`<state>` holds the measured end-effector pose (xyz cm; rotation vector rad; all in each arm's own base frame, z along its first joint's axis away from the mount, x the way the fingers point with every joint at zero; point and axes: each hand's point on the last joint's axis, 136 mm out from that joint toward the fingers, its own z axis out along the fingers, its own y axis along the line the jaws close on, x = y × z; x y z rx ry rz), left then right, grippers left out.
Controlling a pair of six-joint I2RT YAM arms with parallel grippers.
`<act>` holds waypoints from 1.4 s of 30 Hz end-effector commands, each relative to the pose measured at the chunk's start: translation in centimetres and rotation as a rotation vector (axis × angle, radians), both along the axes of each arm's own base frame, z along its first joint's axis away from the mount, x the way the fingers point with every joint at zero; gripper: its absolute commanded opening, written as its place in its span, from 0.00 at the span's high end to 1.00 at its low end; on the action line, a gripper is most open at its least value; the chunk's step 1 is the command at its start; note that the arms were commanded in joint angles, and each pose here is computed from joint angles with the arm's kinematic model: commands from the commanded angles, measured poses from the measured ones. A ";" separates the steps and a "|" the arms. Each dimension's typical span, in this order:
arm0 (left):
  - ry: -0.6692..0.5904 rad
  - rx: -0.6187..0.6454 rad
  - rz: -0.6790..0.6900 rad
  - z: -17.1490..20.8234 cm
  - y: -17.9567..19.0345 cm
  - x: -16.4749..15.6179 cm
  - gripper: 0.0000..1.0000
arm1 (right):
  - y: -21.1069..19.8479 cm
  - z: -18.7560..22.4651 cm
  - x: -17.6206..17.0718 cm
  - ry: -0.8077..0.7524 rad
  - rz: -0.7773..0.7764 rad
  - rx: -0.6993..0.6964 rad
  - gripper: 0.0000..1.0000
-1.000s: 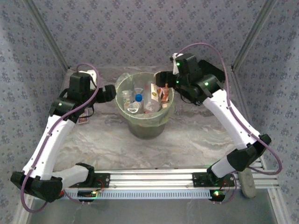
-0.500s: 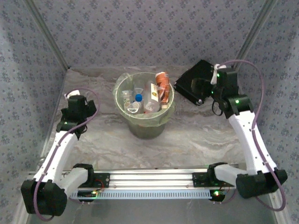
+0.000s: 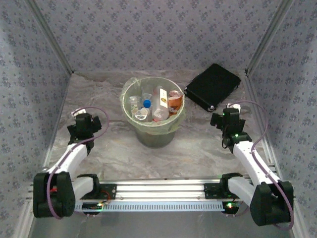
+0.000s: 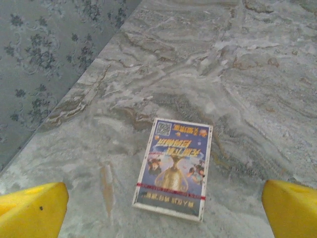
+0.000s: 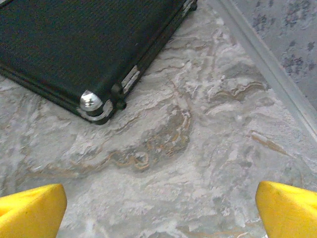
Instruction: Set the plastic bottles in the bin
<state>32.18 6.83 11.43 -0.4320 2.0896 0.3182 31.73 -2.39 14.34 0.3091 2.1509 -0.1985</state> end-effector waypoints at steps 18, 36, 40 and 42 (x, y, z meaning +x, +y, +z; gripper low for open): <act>-0.108 -0.006 -0.156 -0.6 -1.1 6.2 0.00 | -0.1 -3.3 4.6 -0.156 0.031 -0.108 0.00; -0.173 0.006 -0.314 -2.5 -4.7 7.4 0.00 | -0.4 -5.0 5.7 -0.246 0.124 -0.148 0.00; -0.172 0.003 -0.316 -2.4 -4.7 7.5 0.00 | -0.2 -5.5 6.6 -0.214 0.134 -0.151 0.00; -0.172 0.002 -0.315 -2.4 -4.7 7.5 0.00 | -0.6 -5.8 6.7 -0.183 0.121 -0.135 0.00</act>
